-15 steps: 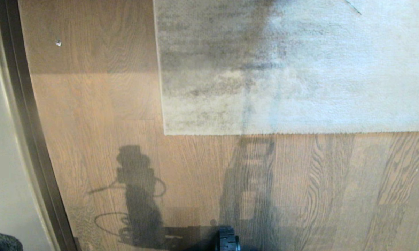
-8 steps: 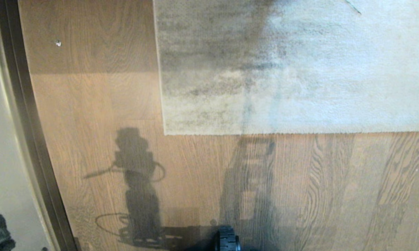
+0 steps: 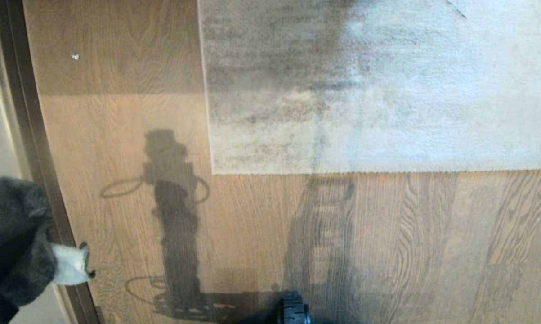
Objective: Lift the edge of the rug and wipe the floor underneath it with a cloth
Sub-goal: Put down the rag
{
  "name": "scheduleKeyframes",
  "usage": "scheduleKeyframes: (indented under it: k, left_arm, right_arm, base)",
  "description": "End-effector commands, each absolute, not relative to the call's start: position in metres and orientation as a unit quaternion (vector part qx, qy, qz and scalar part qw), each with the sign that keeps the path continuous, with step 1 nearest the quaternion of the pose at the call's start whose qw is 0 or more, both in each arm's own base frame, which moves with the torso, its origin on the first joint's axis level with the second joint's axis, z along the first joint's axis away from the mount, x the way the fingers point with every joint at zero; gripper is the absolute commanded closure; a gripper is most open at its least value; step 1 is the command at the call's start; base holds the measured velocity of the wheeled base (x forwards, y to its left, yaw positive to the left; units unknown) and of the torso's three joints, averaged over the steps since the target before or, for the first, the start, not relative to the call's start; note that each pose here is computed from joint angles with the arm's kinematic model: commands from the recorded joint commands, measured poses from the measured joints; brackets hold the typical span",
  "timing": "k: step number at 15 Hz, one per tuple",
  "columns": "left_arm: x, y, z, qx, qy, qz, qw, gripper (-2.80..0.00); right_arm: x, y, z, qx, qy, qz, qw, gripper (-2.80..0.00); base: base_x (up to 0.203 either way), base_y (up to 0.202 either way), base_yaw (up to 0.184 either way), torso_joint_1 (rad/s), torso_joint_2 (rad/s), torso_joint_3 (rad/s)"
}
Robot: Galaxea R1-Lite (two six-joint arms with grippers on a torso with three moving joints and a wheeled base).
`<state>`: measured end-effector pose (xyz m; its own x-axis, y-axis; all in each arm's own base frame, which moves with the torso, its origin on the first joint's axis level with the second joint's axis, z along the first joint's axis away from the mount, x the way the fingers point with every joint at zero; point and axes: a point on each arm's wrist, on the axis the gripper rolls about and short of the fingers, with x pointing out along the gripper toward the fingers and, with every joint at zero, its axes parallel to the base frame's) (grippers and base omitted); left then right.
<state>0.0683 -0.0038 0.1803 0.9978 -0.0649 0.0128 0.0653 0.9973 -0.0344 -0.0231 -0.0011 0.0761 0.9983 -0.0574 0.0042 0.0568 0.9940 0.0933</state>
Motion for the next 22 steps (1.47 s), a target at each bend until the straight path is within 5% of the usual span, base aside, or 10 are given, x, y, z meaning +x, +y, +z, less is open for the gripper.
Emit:
scheduleKeyframes:
  k: [1,11,12,13,22]
  left_arm:
    - [0.109,-0.005,0.172,-0.018,0.040,-0.028,0.999,0.00]
    - [0.226,0.016,0.125,-0.023,0.006,0.013,1.000,0.00]
    - [0.230,0.016,0.124,-0.025,0.000,0.012,1.000,-2.41]
    - [0.234,0.017,0.122,-0.025,-0.002,0.012,1.000,-2.80]
    - [0.238,0.015,0.116,-0.033,0.008,0.008,0.999,-2.80]
  right_arm:
    - [-0.023,-0.001,0.076,0.047,-0.003,-0.029,0.998,0.00]
    - [-0.023,-0.001,0.076,0.047,-0.003,-0.028,0.999,0.00]
    - [-0.023,-0.001,0.076,0.047,-0.003,-0.029,0.998,0.00]
    - [-0.023,-0.001,0.076,0.047,-0.003,-0.029,0.998,0.00]
    - [-0.023,-0.001,0.076,0.047,-0.003,-0.028,0.999,0.00]
  base:
    - [0.000,0.000,0.000,0.000,0.00,0.000]
    - [0.000,0.000,0.000,0.000,0.00,0.000]
    - [0.000,0.000,0.000,0.000,0.00,0.000]
    - [0.000,0.000,0.000,0.000,0.00,0.000]
    - [0.000,0.000,0.000,0.000,0.00,0.000]
